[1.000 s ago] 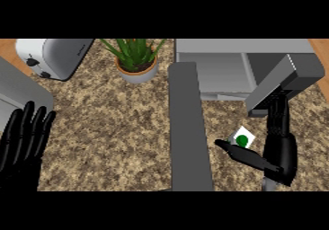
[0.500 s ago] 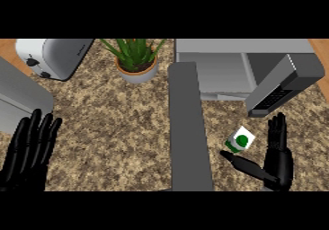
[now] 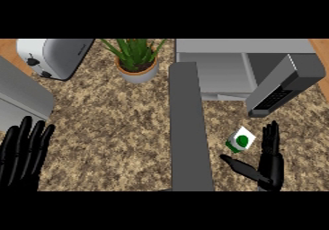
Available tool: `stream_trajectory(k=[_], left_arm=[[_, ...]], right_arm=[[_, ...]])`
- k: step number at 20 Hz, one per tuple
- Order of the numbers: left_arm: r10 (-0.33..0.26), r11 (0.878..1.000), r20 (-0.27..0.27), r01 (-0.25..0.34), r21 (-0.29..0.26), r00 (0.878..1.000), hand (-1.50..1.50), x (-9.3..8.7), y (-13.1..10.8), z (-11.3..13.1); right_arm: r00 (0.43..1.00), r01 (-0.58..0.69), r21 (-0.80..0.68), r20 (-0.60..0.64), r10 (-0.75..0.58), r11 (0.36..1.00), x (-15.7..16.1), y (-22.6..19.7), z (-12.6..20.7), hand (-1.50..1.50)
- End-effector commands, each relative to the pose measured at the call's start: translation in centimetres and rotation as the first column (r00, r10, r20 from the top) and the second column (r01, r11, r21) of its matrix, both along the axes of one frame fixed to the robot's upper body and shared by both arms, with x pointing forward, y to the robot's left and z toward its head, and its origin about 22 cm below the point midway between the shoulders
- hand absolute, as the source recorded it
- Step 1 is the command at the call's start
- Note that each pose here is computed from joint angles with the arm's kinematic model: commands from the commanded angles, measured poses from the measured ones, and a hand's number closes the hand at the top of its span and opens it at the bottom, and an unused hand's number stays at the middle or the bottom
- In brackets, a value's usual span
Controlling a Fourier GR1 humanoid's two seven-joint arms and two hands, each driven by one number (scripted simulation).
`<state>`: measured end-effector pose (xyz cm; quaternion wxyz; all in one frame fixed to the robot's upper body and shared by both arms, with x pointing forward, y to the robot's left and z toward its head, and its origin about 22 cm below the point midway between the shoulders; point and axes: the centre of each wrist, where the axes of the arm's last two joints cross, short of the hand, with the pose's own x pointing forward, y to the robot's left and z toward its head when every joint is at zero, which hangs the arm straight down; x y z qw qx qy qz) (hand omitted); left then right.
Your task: Pick up the milk, place it into the microwave and close the microwave
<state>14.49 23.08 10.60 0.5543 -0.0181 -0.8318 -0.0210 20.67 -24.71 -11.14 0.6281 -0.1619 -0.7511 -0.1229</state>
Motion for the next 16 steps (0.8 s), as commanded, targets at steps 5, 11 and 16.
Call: stream_trajectory(k=[5,11,16], left_arm=[[0.016,1.0,0.014,-0.016,0.019,1.0,-1.5,-0.1,1.2,-0.2],[-0.013,1.0,-0.014,0.013,0.009,1.0,-1.5,-0.8,0.6,-1.2],[-0.005,1.0,0.005,0.005,0.009,1.0,-1.5,-1.6,1.3,0.9]], right_arm=[[1.0,-0.002,0.031,0.001,0.002,1.0,0.6,-1.2,-3.9,-1.5],[1.0,0.003,0.036,-0.01,-0.003,0.999,0.8,-2.2,-6.2,-1.5],[0.992,-0.128,-0.072,-0.007,0.128,0.989,1.6,-2.9,-6.0,1.5]])
